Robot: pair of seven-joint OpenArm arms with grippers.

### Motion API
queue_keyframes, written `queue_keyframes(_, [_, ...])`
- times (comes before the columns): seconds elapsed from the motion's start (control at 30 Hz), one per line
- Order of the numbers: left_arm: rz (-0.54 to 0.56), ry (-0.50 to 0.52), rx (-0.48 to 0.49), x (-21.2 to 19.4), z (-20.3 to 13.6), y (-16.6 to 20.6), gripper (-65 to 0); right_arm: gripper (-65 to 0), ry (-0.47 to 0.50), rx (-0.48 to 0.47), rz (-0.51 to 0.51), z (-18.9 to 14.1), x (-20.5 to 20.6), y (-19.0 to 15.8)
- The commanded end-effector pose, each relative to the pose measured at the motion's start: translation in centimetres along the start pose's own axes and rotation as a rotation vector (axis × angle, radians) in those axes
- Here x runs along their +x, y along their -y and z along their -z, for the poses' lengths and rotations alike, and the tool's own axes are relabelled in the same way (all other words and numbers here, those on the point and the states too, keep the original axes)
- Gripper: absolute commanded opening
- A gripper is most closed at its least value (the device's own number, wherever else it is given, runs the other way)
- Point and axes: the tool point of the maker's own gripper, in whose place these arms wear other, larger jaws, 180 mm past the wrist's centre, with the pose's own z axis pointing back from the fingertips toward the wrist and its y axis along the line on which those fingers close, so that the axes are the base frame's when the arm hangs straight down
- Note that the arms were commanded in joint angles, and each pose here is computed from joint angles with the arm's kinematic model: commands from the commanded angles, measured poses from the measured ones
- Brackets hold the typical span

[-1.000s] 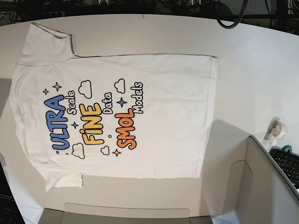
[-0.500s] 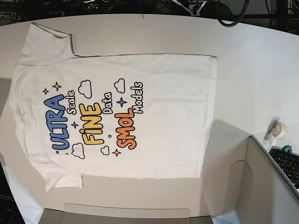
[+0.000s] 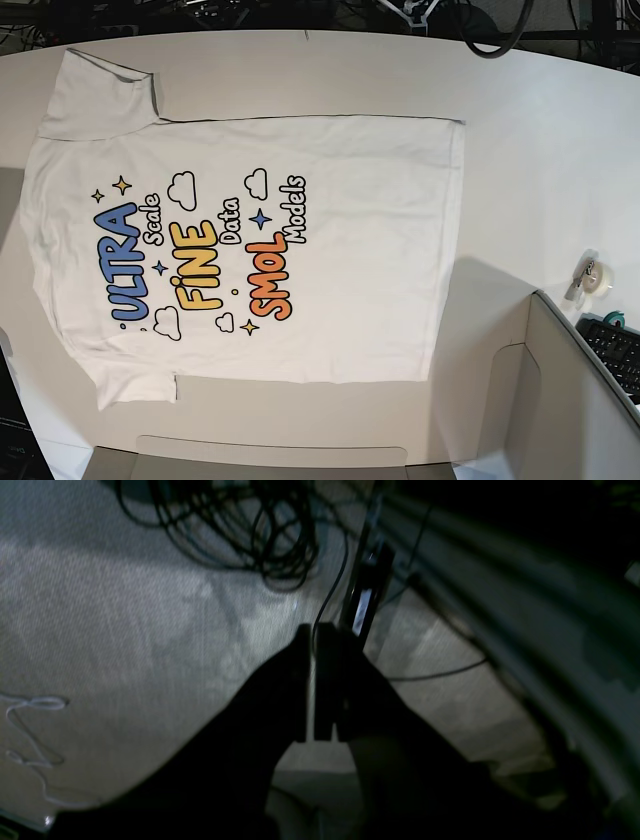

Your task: Layout the t-shirt on the table in an organized manner, then fold the t-shirt properly

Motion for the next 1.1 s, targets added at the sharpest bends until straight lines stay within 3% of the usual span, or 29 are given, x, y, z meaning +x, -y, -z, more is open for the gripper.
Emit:
queue_keyframes(0.0, [0.005,-0.002,0.003,-0.24,-0.03,-0.21,-65.0,-64.7,0.003,0.004,0.003,0.0,0.16,-0.17])
queue_keyframes(1.07, [0.003,-0.001,0.001,-0.16,-0.02,-0.09,-65.0,-64.6,0.002,0.006,0.006,-0.01,-0.08,-0.31])
